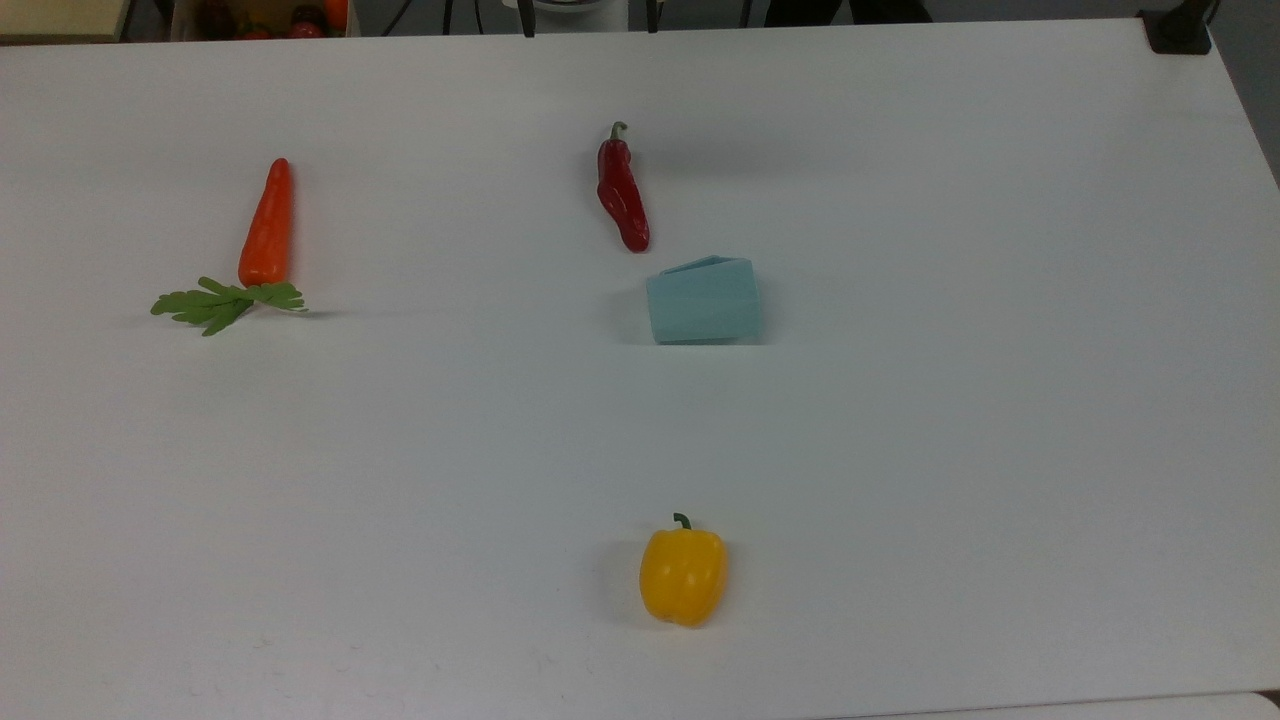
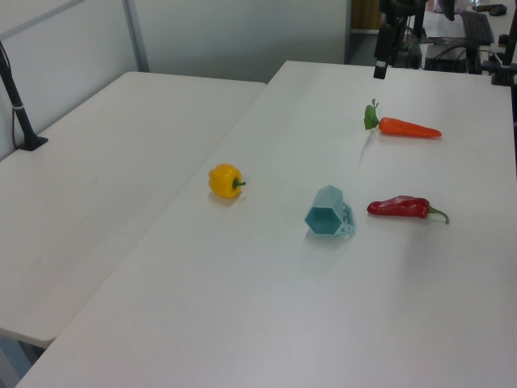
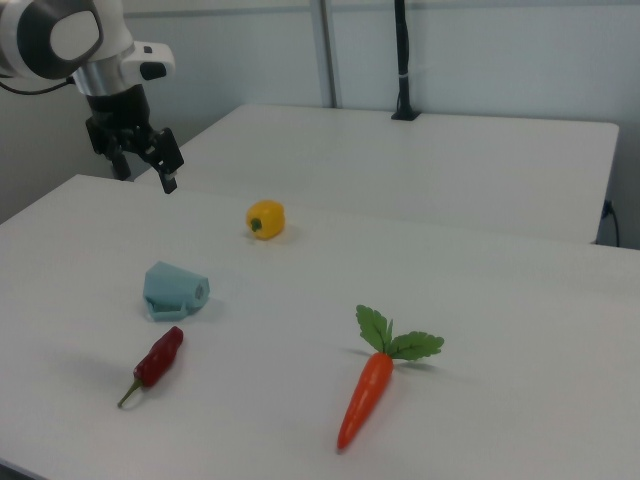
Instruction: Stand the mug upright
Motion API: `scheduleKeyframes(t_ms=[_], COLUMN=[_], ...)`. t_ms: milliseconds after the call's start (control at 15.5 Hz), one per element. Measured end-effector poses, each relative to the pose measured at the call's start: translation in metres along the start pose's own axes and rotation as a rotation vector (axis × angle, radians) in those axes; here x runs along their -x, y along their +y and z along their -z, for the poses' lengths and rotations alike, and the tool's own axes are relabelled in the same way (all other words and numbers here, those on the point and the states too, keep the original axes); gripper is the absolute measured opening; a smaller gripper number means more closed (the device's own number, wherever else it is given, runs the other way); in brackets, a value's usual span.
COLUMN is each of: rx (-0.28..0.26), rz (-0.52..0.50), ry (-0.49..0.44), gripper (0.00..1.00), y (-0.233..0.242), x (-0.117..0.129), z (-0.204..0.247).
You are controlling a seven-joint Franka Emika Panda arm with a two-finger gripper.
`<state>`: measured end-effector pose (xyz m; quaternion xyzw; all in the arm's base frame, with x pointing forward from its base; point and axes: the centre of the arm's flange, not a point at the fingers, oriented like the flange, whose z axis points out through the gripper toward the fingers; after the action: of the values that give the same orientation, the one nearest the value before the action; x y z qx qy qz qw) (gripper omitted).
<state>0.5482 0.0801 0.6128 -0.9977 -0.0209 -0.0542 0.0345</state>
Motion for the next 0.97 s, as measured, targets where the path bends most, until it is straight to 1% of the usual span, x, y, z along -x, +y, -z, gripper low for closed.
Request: scheduleKeyframes(t_ms=[969], rx=[0.000], rz=[0.005], ry=[-0.003], gripper=[1.00], y=[-0.0020], x=[-0.0001], z=[-0.0015])
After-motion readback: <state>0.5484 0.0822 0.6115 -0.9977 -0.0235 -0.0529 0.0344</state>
